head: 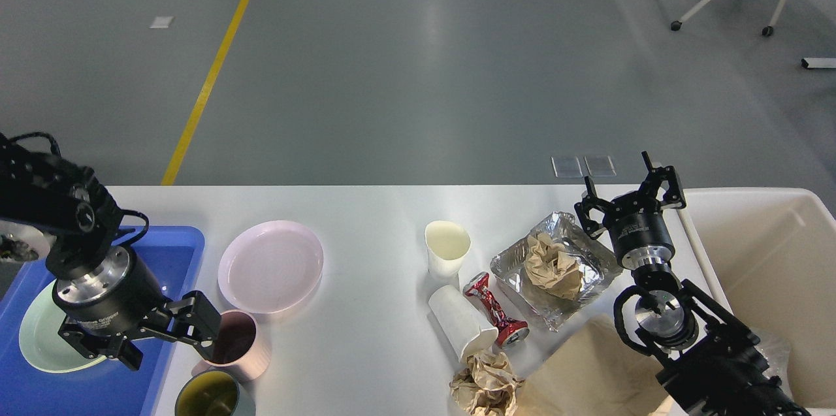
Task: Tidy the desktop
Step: 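Lower the left gripper onto the dark olive cup and grasp it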
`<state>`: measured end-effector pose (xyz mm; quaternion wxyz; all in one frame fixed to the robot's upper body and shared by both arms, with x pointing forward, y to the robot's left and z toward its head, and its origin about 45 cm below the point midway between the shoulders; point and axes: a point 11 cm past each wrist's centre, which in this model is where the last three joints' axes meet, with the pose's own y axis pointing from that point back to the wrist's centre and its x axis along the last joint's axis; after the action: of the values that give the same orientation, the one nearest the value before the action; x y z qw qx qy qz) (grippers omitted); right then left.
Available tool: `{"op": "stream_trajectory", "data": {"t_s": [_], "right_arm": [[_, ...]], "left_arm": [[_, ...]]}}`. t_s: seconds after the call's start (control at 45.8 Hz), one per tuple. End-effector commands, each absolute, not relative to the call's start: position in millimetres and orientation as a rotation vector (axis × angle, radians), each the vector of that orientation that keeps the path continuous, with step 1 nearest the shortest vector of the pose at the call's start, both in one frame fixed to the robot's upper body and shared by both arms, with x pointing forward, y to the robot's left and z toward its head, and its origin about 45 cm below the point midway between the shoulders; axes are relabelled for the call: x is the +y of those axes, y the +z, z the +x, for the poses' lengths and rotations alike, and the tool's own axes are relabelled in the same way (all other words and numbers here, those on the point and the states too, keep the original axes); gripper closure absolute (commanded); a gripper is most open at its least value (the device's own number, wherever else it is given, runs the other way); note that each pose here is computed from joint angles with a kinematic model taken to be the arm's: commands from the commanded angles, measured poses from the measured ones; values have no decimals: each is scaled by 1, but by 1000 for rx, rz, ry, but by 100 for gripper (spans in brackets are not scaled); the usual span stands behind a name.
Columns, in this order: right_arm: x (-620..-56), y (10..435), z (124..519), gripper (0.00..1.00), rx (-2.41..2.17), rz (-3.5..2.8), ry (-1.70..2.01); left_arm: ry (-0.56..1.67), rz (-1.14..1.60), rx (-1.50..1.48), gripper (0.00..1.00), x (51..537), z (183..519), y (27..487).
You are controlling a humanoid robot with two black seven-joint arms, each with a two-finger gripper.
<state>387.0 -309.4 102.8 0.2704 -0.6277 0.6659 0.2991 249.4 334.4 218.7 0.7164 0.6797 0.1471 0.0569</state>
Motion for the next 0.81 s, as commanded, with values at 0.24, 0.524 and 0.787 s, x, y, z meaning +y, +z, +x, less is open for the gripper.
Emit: {"op": "stream_trajectory", "data": {"t_s": [0.24, 0.524, 0.787], "right_arm": [[-309, 103, 387, 0, 1795, -1692, 806], [-309, 103, 387, 0, 1795, -1690, 806], [-309, 103, 387, 0, 1795, -1692, 806]], "left_arm": [[94, 1537, 286, 24, 342, 224, 167], [100, 1558, 243, 24, 339, 227, 140], [116, 1550, 229, 35, 336, 228, 130]]}}
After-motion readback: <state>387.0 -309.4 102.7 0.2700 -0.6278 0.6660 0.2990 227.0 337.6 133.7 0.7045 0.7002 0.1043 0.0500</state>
